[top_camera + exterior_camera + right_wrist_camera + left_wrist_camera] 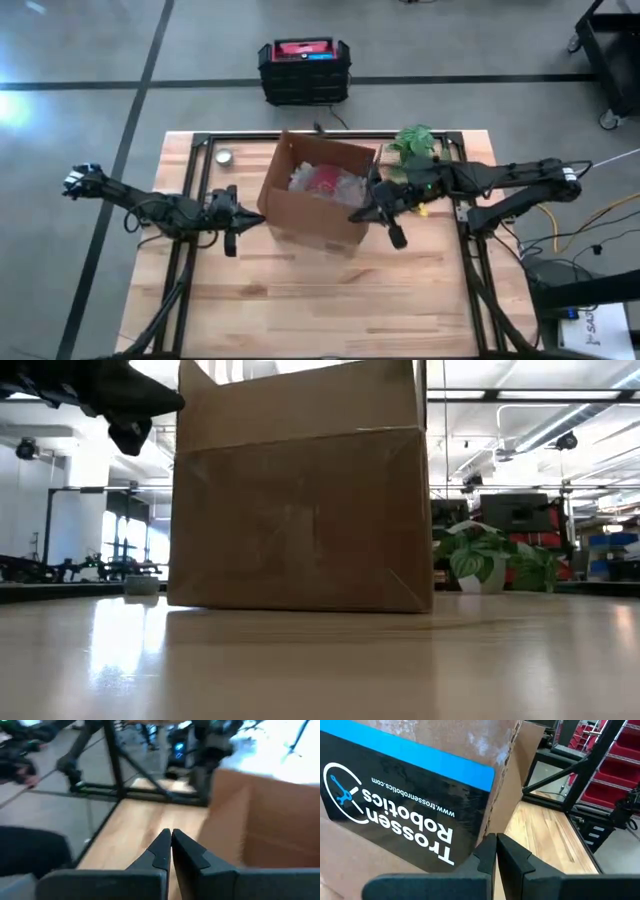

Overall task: Wrap mug
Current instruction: Adjust the brown cardboard box

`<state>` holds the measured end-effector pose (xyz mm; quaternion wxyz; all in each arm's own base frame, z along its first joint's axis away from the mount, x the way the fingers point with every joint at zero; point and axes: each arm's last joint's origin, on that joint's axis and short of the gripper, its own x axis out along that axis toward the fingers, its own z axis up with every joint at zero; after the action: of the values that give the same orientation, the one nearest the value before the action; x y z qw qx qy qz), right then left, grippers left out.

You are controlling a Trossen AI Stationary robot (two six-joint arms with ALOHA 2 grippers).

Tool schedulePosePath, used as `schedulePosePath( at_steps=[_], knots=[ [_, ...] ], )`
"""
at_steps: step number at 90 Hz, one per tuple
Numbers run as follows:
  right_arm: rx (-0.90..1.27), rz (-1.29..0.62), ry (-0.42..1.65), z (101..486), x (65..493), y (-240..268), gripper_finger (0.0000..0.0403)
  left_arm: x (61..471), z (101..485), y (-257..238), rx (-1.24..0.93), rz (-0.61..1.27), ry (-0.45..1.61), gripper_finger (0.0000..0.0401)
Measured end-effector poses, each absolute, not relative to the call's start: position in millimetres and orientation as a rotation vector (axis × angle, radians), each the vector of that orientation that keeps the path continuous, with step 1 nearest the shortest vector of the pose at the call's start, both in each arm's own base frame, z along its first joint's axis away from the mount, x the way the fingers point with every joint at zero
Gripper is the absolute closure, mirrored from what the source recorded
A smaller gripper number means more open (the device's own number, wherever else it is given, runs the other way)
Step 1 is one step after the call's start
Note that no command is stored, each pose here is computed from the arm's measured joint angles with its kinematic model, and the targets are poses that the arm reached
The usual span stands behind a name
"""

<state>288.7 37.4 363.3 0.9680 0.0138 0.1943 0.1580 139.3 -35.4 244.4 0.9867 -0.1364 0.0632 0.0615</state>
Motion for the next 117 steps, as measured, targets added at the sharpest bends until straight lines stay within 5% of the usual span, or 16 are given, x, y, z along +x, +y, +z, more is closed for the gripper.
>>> schedulePosePath(
  at_steps=[57,88,117],
  knots=[
    [0.054,0.167,0.487,239,255,123,0.0403,142,239,-38,-0.298,0.095,0.18,0.0401],
    [0.038,0.115,0.524,200,272,130,0.0403,150,228,-56,-0.515,-0.163,0.336,0.0401],
    [-0.109,-0.242,0.564,175,285,106,0.0403,183,184,-70,-0.437,0.073,0.493,0.0401]
  ],
)
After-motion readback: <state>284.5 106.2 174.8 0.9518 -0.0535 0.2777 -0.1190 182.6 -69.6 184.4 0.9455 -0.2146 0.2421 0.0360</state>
